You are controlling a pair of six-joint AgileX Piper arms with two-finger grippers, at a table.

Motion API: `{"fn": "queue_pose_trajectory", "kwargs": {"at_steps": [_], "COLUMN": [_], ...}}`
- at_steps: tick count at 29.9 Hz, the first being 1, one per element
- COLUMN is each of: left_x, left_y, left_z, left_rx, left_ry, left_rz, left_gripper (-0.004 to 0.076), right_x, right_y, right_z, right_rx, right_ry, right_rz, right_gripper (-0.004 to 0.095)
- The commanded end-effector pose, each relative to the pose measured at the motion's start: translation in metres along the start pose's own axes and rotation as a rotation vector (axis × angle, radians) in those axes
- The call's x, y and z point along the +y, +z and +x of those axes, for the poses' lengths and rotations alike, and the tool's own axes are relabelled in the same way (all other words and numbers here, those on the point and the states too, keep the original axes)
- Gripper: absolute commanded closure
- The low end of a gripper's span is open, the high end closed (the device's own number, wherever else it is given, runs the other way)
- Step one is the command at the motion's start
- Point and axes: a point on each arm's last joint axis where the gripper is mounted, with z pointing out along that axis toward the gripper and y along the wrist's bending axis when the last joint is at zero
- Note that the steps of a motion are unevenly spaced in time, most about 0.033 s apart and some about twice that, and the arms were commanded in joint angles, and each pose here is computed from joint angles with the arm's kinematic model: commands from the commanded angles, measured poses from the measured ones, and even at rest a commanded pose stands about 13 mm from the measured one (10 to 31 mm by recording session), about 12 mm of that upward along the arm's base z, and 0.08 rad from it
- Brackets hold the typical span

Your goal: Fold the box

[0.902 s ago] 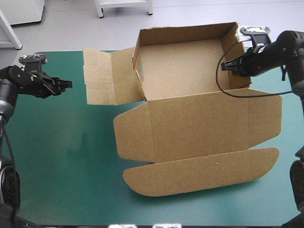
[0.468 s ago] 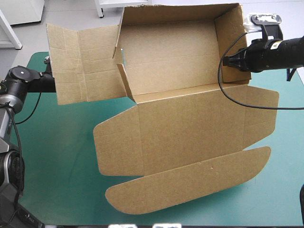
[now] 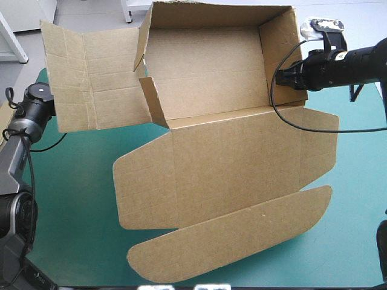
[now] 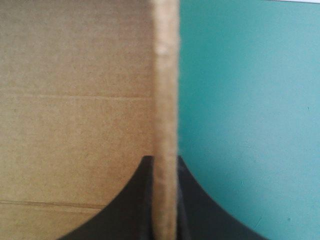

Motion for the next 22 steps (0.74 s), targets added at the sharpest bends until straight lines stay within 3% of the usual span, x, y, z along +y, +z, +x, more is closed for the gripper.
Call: {"fn": "queue_pose_trajectory", "kwargs": {"at_steps": [1, 9, 22], "left_x": [-0.039, -0.047, -0.053], "left_y": [-0.007, -0.004, -0.006], "left_z": [-0.011, -0.012, -0.016], "left_rx": [-0.081, -0.094, -0.139], "left_ry": [0.037, 0.019, 0.001], "left_rz": [0.11, 0.177, 0.242], "left_gripper": [0.0733, 0.0733, 0.0733], "right_x": [0.005, -0.025, -0.051], "right_y": [-0.003, 0.037, 0.08], "right_z": [-0.012, -0.01, -0.005], "right_rx": [-0.094, 0.001, 0.078], "right_ry": [0.013, 0.027, 0.077], "right_rz": [-0.039, 0.016, 0.02], "right_gripper": [0.0907, 0.0907, 0.0907]}}
